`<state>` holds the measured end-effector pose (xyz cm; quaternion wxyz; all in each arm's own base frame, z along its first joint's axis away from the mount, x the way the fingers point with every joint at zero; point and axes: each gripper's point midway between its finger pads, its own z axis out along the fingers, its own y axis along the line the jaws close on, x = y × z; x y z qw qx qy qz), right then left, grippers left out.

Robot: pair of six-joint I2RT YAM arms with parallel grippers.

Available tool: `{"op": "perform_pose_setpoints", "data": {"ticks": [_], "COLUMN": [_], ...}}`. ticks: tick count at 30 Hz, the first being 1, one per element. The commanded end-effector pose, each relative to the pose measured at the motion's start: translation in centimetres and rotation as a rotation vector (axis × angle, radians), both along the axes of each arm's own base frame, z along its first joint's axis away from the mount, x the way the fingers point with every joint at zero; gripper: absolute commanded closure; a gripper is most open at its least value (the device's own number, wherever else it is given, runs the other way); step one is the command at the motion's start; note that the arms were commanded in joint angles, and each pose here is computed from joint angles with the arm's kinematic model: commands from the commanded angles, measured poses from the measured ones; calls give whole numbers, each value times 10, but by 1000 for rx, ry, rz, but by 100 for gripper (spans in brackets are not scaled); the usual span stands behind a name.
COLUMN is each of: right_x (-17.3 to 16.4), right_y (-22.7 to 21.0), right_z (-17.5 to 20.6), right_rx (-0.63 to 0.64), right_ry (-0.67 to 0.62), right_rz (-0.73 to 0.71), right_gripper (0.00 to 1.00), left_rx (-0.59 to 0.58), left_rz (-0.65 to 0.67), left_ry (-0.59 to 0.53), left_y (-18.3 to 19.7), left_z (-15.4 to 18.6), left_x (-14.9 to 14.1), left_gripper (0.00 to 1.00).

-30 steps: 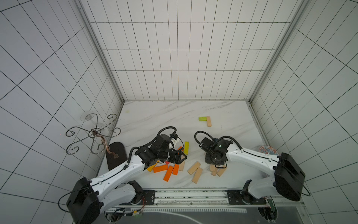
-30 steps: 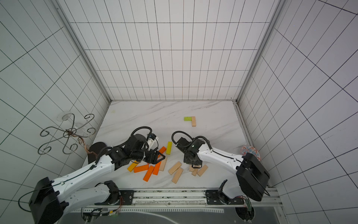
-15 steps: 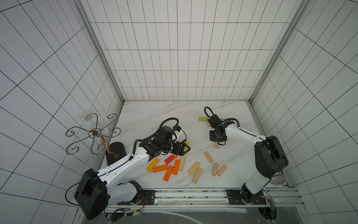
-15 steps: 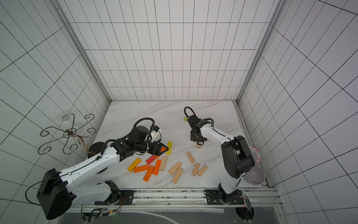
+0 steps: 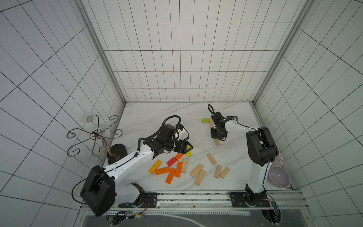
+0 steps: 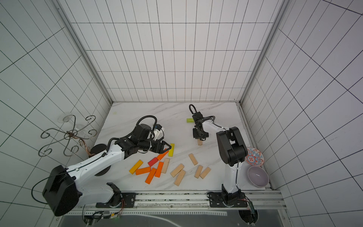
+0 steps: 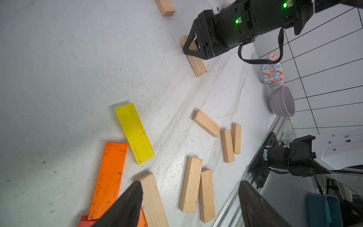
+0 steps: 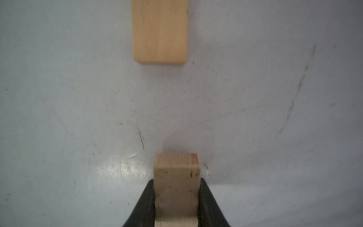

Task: Assemble a giraffe with building blocks
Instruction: Place the building block at the center of the board, then assemble the building block at the center of the board.

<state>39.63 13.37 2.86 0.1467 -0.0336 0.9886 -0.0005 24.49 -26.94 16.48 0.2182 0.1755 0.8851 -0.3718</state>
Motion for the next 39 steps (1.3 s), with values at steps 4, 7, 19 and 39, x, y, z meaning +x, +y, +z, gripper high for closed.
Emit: {"op": "perform_pose_setpoints", "data": {"ticks": [4, 7, 19, 39], "right_x": [26, 17, -16, -39], "right_y": [13, 10, -3, -19], "right_z": [35, 43, 19, -26], "right_rx": [57, 60, 31, -18], "right_ry": [-85, -87, -11, 95], "right_rz": [41, 42, 33, 6], "right_gripper": [36, 30, 42, 58], "left_rx": [-34, -35, -38, -56], "left_rz": [-10, -11, -23, -22], "left_ry": [-46, -48, -43, -27], "left_y": [-5, -6, -6, 1], "left_z": [16, 17, 13, 5], "left_x": [9, 9, 14, 18], "left_gripper": [23, 23, 23, 23]}}
